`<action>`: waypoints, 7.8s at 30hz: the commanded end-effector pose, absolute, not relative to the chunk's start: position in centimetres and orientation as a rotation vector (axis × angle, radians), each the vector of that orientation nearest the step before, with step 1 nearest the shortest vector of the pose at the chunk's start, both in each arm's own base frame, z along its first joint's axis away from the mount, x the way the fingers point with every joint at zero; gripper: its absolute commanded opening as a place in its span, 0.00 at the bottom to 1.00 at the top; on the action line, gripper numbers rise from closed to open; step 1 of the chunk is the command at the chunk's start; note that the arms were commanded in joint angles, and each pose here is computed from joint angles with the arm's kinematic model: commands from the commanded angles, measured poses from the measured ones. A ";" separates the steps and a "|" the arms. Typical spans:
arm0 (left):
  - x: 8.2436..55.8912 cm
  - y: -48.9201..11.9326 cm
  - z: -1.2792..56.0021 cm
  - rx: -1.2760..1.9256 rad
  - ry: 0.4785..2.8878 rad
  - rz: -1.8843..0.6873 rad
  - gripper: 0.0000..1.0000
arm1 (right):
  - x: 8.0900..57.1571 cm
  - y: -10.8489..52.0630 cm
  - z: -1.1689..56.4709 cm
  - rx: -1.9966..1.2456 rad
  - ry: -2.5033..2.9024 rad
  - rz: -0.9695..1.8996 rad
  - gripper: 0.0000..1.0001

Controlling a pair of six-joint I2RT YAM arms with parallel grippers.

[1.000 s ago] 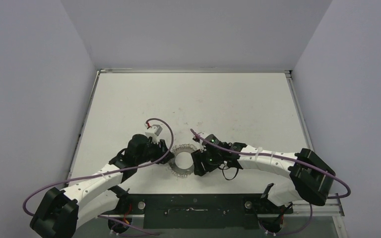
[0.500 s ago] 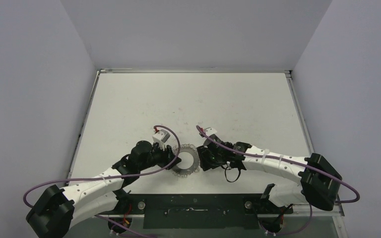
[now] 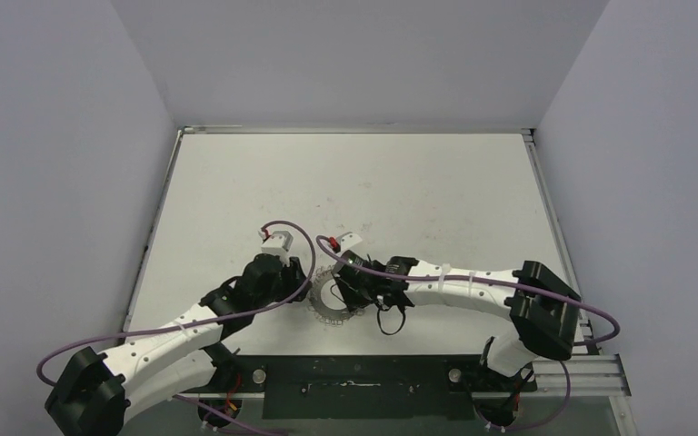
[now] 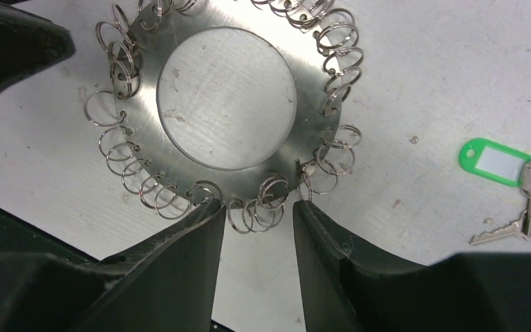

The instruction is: Put the keys on the keyring

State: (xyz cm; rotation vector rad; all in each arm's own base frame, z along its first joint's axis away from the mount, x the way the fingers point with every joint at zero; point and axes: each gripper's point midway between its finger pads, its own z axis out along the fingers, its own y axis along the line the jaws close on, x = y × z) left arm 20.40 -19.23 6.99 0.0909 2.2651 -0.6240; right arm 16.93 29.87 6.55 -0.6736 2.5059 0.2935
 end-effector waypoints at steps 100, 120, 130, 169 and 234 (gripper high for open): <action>16.6 -24.6 17.4 0.926 1.343 -0.865 0.34 | 15.9 34.2 19.4 -1.337 1.592 0.947 0.00; 16.2 -26.3 18.1 0.849 1.350 -1.031 0.28 | 16.1 34.5 19.6 -1.318 1.594 0.960 0.00; 15.5 -26.7 19.6 0.868 1.277 -1.059 0.32 | 16.0 34.4 19.2 -1.323 1.613 0.952 0.00; 16.2 -26.0 18.8 1.116 1.388 -0.851 0.00 | 17.1 32.7 18.0 -1.397 1.620 0.786 0.50; 14.7 -26.5 19.4 1.185 1.292 -0.904 0.00 | 17.1 34.8 16.1 -1.536 1.362 0.778 0.07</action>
